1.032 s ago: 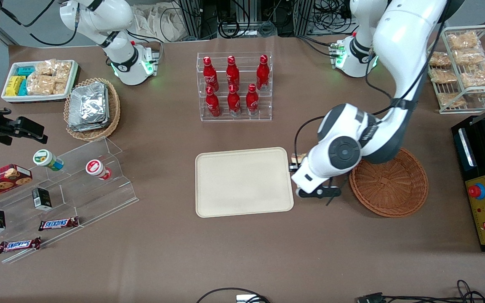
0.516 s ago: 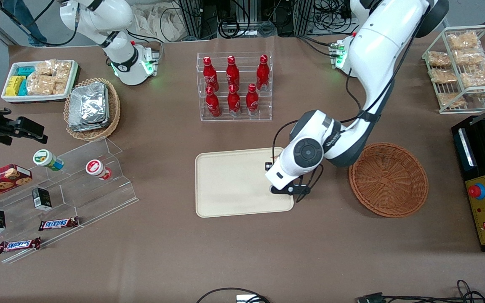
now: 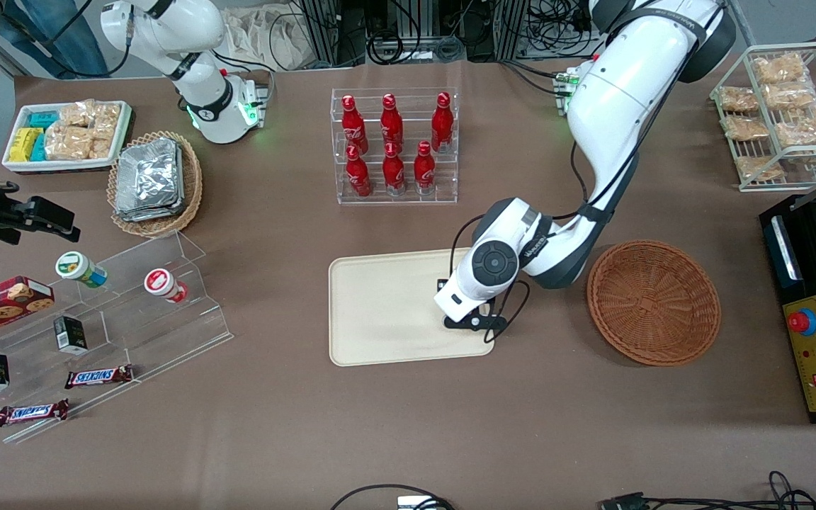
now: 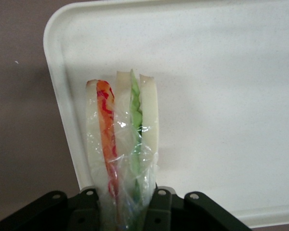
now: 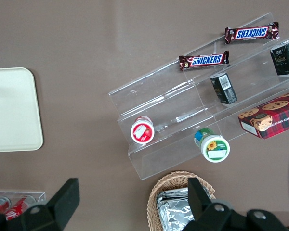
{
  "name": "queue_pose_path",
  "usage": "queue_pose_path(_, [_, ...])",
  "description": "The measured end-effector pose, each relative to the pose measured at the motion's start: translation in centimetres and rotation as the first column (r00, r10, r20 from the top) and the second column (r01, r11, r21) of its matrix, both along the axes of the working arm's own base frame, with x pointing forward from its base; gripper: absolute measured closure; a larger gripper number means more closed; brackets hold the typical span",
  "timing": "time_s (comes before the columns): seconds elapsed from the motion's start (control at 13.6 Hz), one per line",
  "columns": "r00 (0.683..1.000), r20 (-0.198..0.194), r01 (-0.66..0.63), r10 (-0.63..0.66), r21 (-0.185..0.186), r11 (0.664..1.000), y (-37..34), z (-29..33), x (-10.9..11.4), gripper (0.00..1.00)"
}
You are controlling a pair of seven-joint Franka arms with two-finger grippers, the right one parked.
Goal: Place sandwich from basket to tray
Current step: 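Carry the held sandwich over the cream tray, then lower the sandwich onto the tray and open the left gripper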
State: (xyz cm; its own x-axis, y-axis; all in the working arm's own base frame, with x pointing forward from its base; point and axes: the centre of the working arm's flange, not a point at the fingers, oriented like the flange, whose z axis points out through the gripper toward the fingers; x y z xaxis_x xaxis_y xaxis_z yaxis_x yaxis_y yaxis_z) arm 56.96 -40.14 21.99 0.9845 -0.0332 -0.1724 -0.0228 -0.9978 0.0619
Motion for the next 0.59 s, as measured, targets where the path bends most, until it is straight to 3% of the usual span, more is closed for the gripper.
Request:
queue_pose_path(0.29, [1.0,-0.008,0.014,-0.014,0.007,1.0,-0.6,-0.9,-0.6,0.7])
queue_pose_path(0.37, [1.0,-0.011,0.016,-0.016,0.008,1.0,-0.8,-1.1,-0.8,0.65])
queue_pose_path(0.59, [1.0,-0.011,0.013,-0.013,0.009,1.0,-0.7,-1.4,-0.7,0.36])
